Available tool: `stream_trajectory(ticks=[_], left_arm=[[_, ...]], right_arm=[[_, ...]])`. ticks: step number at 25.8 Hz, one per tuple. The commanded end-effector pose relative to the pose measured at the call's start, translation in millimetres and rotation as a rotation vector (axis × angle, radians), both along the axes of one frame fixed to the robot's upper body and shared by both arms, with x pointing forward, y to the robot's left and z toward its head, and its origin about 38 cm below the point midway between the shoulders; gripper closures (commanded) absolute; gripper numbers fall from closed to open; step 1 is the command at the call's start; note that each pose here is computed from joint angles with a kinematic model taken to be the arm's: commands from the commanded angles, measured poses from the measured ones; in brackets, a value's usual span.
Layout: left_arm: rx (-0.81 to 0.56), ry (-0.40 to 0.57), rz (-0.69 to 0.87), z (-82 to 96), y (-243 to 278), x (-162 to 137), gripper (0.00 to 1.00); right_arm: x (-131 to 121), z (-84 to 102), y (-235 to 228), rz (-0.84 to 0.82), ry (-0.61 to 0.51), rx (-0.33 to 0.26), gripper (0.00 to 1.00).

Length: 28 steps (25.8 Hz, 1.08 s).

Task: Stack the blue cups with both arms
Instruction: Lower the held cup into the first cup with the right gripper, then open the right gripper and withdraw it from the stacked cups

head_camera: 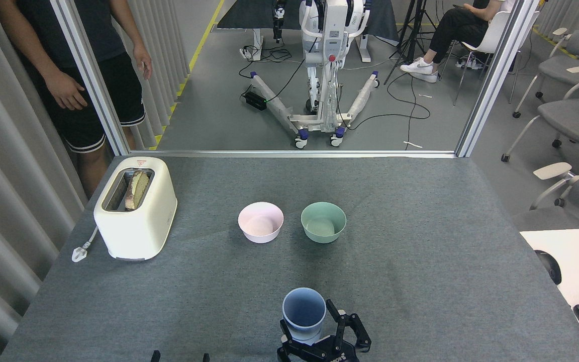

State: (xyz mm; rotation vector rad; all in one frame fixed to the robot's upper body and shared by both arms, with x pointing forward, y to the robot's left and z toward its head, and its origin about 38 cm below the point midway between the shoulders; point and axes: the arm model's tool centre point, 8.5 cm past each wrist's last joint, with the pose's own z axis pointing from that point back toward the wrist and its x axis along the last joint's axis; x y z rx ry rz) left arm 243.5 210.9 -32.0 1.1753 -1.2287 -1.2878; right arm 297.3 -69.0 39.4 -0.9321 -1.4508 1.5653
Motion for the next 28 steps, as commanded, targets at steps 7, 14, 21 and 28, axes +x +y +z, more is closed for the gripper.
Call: stream_trajectory(ticks=[7,14,21,28], left_arm=[[0.002,0.001,0.007,-0.1,5,0,0.0],[0.0,0.001,0.007,-0.1,5,0,0.0],[-0.004,0.001,0.005,0.0,4,1,0.0],[-0.001,-0.006,0.003,1.9,4,4,0.0]], right_arm=[[-28,-5.3,-4,0.019,0.0,0.028,0.0],[-71,-24.4,-49,-0.087,-0.018,0.043,0.0],[-84,-45.1,-157,-0.377,-0.019,0.165,0.0],[-93,-65.0,-190,-0.462,0.027,0.14,0.0]])
